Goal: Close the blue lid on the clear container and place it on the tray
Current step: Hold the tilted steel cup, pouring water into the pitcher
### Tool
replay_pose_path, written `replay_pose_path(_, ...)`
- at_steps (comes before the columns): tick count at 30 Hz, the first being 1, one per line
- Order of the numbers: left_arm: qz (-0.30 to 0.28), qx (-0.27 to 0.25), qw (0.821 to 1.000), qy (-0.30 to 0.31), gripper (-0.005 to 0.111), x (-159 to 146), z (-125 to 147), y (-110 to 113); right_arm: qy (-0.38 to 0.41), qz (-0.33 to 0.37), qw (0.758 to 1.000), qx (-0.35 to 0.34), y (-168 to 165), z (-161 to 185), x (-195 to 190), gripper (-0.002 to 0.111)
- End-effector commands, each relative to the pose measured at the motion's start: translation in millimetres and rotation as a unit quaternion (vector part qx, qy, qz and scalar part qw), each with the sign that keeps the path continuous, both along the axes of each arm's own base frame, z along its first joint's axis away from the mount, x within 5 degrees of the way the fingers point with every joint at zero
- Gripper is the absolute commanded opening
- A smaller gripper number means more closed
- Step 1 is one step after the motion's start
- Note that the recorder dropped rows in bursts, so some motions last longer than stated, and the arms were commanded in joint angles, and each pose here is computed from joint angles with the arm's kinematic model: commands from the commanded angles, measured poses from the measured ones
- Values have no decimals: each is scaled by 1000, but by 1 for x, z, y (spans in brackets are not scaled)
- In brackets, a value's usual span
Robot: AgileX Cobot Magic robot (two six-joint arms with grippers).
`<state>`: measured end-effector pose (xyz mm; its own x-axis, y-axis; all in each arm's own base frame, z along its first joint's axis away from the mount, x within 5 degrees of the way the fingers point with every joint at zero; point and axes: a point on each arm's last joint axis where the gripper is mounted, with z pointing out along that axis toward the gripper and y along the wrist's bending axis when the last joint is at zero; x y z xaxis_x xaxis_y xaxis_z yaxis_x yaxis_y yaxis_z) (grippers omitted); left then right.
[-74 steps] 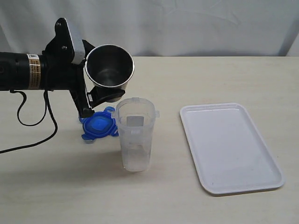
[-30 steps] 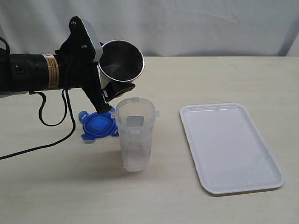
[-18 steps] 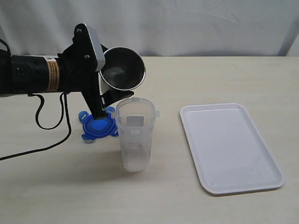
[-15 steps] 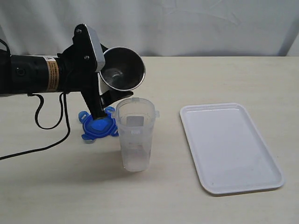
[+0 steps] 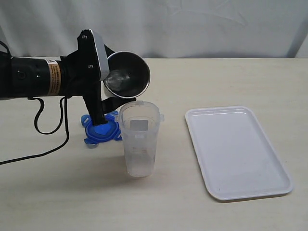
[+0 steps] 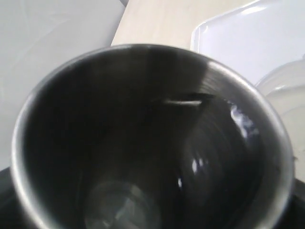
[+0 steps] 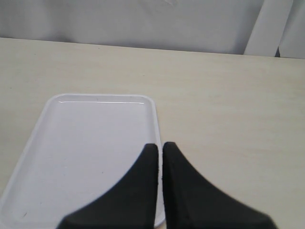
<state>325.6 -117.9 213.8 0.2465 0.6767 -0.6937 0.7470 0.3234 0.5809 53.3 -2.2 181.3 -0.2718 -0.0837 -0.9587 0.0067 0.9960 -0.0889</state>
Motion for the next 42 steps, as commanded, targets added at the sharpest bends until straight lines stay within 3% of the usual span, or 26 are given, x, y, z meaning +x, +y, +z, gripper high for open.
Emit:
replay_pose_path(1,-26,-7,999,-22,0,-2,7,-5,-2,-1,1000,-3,0,0,0,4)
replay_pose_path(42,-51,28,996,-65,0,-2,8,-5,-2,-1,1000,-3,0,0,0,4)
